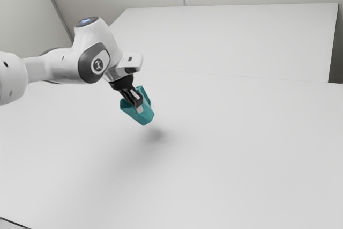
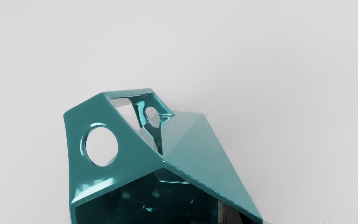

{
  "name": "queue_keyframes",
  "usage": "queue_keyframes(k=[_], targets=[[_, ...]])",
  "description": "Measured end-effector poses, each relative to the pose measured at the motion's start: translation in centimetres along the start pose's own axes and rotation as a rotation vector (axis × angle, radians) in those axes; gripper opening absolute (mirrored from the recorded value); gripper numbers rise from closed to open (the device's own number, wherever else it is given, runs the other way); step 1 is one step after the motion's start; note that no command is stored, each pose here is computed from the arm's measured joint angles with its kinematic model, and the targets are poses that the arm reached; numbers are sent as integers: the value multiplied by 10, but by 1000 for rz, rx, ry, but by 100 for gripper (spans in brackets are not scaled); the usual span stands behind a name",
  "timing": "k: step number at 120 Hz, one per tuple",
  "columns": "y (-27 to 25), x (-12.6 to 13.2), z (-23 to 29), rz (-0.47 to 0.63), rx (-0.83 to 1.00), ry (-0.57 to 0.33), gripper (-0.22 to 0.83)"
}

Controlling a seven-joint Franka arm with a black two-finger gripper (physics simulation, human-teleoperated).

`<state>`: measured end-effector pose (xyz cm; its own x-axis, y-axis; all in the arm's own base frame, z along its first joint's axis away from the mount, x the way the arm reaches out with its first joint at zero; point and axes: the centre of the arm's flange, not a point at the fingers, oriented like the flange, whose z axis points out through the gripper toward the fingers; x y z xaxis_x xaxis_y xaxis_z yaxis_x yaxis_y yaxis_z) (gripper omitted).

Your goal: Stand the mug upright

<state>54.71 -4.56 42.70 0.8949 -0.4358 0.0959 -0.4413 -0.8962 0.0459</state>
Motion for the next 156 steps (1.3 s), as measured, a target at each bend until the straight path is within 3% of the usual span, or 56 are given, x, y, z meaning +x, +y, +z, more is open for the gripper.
queue_keyframes(k=[42, 70, 143, 156], targets=[[-6, -33, 22, -159, 120, -112, -15], [24, -32, 47, -191, 128, -121, -16], [-4, -41, 76, -375, 129, -74, -16], [-7, -43, 79, -392, 128, -69, 4]])
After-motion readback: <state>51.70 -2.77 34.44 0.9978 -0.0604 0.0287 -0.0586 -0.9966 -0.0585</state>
